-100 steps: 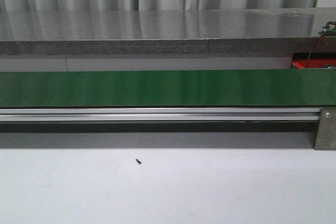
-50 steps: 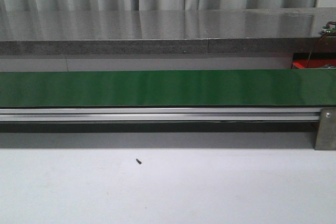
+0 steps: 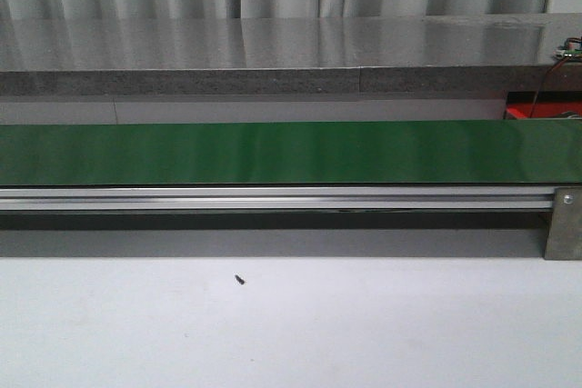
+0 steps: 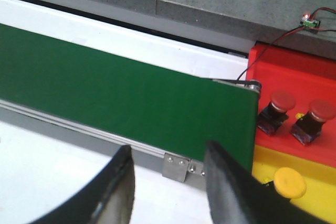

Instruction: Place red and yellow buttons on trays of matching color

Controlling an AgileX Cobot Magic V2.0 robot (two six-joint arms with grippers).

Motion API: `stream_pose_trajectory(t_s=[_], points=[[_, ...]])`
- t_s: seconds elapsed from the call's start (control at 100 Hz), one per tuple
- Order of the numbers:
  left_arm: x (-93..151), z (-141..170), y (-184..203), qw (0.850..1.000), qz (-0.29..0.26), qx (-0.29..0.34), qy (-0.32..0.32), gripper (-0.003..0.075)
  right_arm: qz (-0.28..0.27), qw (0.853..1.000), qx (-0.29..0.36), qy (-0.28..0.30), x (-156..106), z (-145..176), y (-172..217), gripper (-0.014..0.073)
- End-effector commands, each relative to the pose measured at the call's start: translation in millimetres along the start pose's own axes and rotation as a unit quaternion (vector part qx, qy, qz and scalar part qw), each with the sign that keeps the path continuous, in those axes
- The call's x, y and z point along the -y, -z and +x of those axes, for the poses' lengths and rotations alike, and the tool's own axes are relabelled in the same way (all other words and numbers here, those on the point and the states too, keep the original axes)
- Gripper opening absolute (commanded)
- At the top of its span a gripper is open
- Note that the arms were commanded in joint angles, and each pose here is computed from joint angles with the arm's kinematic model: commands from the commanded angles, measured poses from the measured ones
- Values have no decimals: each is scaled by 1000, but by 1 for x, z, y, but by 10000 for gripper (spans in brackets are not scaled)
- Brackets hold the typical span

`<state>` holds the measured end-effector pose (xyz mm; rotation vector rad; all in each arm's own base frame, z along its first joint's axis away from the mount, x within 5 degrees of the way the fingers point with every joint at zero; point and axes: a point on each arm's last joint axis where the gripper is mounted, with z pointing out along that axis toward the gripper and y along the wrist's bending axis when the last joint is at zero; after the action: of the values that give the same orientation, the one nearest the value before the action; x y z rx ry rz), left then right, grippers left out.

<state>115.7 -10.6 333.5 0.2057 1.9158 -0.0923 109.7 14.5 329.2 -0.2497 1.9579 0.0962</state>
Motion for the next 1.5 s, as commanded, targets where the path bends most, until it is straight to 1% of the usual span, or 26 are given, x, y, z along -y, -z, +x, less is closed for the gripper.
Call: stream_pose_trajectory(t_s=[0.0,0.16,0.23,0.24,0.25,0.28,0.3,0.37,0.44,0.51,0.55,0.56,0.58,0.63,0.65,0.68,0.7,0.75,0.86,0.93,1.11,1.21,1.26,1.33,1.43,1.49], points=[[-2,-14,4,999,-12,44,9,-20,16,999,50,-5,0,-4,6,239],[-2,-14,4,999,-12,44,9,-20,17,998,54,-4,0,-1,8,48],[-2,-14,4,999,-11,43,9,-20,18,998,56,-4,0,-2,8,-43],[-2,-14,4,999,-11,43,9,-19,18,998,56,-4,0,-2,8,-70],[-2,-14,4,999,-11,43,9,-19,18,998,56,-4,0,-2,8,-70],[-2,-14,4,999,-11,43,9,-19,19,998,57,-5,0,-2,8,-112],[-2,-14,4,999,-11,43,9,-19,19,998,57,-5,0,-2,8,-125],[-2,-14,4,999,-10,44,11,-17,20,998,59,-5,0,-2,8,-115],[-2,-14,4,999,-10,44,11,20,20,998,59,-5,0,-2,8,-118],[-2,-14,4,999,-10,44,11,120,20,998,59,-5,0,-2,8,-118],[-2,-14,4,999,-10,44,11,210,20,998,59,-5,0,-2,8,-118],[-2,-14,4,999,-10,44,11,244,20,998,59,-5,0,-2,8,-118],[-2,-14,4,999,-10,44,11,279,20,998,59,-5,0,-2,8,-118],[-2,-14,4,999,-11,45,12,420,20,998,59,-5,0,-2,8,-118],[-2,-14,4,999,-11,46,12,453,20,998,59,-5,0,-2,8,-118],[-2,-14,4,999,-12,46,12,524,20,998,59,-5,0,-2,8,-118],[-2,-14,4,999,-12,47,12,557,20,998,59,-5,0,-2,8,-118],[-3,-15,4,998,-16,52,23,601,19,998,58,-5,0,-2,8,-118],[-6,-20,5,996,-33,74,43,600,19,998,58,-5,0,-2,8,-118],[-11,-26,3,995,-50,75,51,600,19,998,58,-5,0,-2,8,-118],[-34,-47,-16,991,-106,25,76,600,19,998,58,-5,0,-2,8,-118],[-48,-60,-34,988,-122,-1,92,599,19,998,58,-5,0,-2,8,-118],[-57,-64,-48,986,-128,-23,103,596,19,998,58,-5,0,-2,8,-118],[-73,-69,-65,982,-141,-46,121,572,19,998,58,-5,0,-2,8,-118],[-100,-73,-84,973,-169,-64,145,530,19,998,58,-5,0,-2,8,-118],[-117,-74,-92,967,-188,-70,156,519,19,998,58,-5,0,-2,8,-118]])
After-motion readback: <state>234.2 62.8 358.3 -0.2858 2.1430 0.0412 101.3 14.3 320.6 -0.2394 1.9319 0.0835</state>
